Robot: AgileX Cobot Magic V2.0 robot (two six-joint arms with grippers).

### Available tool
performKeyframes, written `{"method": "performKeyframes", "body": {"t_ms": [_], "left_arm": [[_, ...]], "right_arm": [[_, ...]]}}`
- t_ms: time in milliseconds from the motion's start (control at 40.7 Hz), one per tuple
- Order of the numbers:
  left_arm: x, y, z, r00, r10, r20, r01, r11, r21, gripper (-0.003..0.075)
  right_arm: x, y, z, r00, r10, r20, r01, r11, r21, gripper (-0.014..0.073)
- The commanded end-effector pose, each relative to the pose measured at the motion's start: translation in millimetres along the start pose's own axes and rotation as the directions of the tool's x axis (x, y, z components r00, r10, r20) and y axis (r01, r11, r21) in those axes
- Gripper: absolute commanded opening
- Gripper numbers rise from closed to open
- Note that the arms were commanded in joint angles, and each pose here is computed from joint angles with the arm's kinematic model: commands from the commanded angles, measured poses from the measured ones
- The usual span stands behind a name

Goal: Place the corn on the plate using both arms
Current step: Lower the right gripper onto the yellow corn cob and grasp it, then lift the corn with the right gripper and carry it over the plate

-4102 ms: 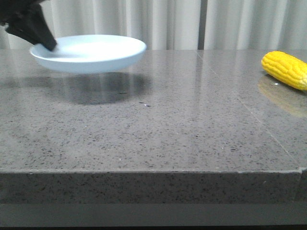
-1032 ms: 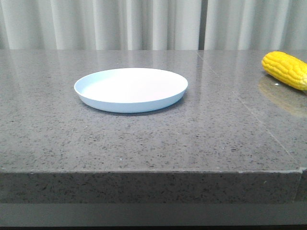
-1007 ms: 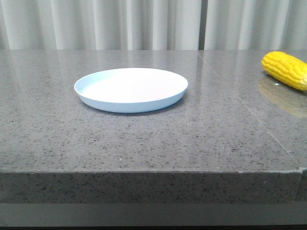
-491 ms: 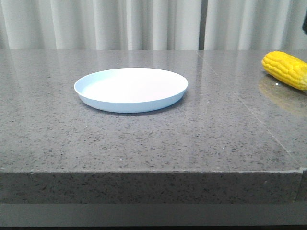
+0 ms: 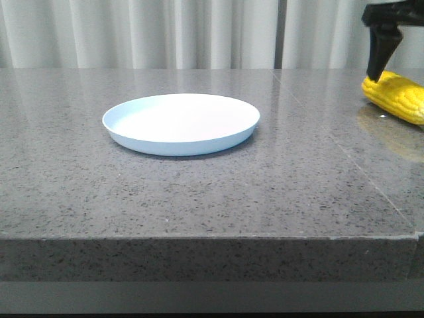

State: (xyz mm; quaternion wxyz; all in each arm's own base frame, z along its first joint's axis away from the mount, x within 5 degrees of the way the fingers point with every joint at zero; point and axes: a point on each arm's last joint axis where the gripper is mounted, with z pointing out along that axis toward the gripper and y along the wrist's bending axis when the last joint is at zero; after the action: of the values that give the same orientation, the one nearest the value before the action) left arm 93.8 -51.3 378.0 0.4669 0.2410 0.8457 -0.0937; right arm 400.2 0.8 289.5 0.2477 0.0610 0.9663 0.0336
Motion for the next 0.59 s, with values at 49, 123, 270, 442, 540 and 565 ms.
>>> {"method": "performKeyframes", "body": {"t_ms": [49, 123, 270, 442, 540, 565], "left_arm": [[-12.0, 0.3, -5.8, 0.996, -0.007, 0.094, 0.007, 1.0, 0.002, 0.0545], [-12.0, 0.3, -5.8, 0.996, -0.007, 0.094, 0.007, 1.0, 0.002, 0.0545], [-12.0, 0.3, -5.8, 0.996, -0.007, 0.094, 0.007, 1.0, 0.002, 0.0545], [-12.0, 0.3, -5.8, 0.996, -0.007, 0.094, 0.007, 1.0, 0.002, 0.0545], [-12.0, 0.3, -5.8, 0.996, -0.007, 0.094, 0.007, 1.0, 0.002, 0.0545], [-12.0, 0.3, -5.8, 0.996, -0.007, 0.094, 0.007, 1.0, 0.002, 0.0545]], "right_arm": [[-14.7, 1.5, -10.3, 0.996, -0.01, 0.084, 0.011, 1.0, -0.011, 0.0664], [-13.4, 1.0, -3.2, 0.998, -0.009, 0.059, 0.01, 1.0, -0.009, 0.0629], [-10.7, 0.7, -0.2, 0.999, -0.021, 0.027, 0.021, 1.0, -0.005, 0.0397], [-11.0, 1.9, -5.3, 0.999, -0.041, 0.015, 0.041, 0.999, -0.005, 0.0255], [-13.2, 9.1, -19.8, 0.998, -0.049, 0.025, 0.05, 0.999, -0.021, 0.0257], [-14.5, 12.1, -24.7, 0.998, -0.054, 0.033, 0.055, 0.998, -0.027, 0.0257]]}}
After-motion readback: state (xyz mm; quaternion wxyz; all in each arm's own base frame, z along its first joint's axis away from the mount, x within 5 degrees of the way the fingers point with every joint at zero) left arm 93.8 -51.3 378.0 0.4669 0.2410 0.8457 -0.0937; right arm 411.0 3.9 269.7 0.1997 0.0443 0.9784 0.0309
